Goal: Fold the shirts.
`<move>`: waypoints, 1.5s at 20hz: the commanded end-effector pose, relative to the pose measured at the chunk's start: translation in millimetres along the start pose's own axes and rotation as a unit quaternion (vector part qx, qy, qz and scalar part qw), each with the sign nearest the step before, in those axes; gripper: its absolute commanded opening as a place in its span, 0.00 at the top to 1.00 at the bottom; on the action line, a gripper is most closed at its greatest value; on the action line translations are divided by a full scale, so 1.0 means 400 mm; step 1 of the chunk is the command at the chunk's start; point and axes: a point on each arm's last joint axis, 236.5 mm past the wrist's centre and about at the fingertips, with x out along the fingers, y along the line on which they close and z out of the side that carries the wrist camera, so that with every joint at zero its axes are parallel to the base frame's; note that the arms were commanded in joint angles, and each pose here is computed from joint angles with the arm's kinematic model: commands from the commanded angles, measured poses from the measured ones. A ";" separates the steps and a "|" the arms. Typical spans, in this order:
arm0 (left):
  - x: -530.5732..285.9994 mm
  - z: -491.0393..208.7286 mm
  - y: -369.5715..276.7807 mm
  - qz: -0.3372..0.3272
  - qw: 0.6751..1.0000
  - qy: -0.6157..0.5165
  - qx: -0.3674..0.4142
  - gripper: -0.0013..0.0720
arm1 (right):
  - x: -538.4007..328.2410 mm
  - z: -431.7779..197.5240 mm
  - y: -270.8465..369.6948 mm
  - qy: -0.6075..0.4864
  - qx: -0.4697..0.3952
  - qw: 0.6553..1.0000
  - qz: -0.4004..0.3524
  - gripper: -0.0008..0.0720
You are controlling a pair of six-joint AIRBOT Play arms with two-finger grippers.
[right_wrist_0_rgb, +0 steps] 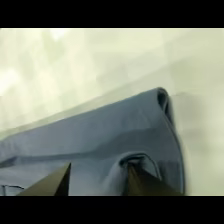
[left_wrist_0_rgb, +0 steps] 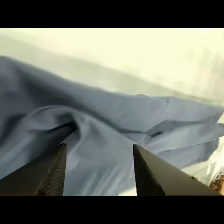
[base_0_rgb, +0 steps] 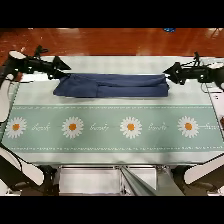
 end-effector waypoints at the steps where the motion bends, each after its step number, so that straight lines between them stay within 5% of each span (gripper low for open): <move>1: -0.198 -0.099 0.131 0.093 0.988 0.112 -0.051 0.29 | -0.152 0.050 0.034 -0.009 0.004 1.000 0.023 0.42; 4: -0.455 -0.164 0.242 0.226 0.966 0.116 -0.057 0.29 | -0.343 0.090 0.007 -0.053 -0.010 0.999 -0.004 0.42; 8: -0.623 -0.094 0.134 0.251 0.964 -0.090 0.025 0.29 | -0.448 0.039 -0.148 -0.043 -0.011 0.988 -0.147 0.42; 13: -0.545 -0.185 -0.036 0.178 0.952 -0.231 0.093 0.29 | -0.305 -0.067 -0.215 -0.007 0.021 0.987 -0.157 0.42; 18: -0.324 -0.353 -0.152 0.085 0.966 -0.207 0.131 0.29 | -0.130 -0.091 -0.168 0.014 0.028 0.993 -0.117 0.42; 27: -0.193 -0.394 -0.222 0.054 0.971 -0.169 0.157 0.29 | 0.101 -0.167 -0.103 0.106 0.026 0.991 -0.080 0.43; 28: -0.187 -0.399 -0.226 0.048 0.973 -0.165 0.151 0.29 | 0.122 -0.178 -0.091 0.108 0.018 0.991 -0.081 0.44; 29: -0.182 -0.402 -0.226 0.046 0.975 -0.161 0.147 0.29 | 0.139 -0.183 -0.080 0.107 0.010 0.991 -0.083 0.58; 30: -0.176 -0.405 -0.224 0.046 0.975 -0.157 0.147 0.29 | 0.148 -0.183 -0.063 0.104 0.003 0.992 -0.078 0.84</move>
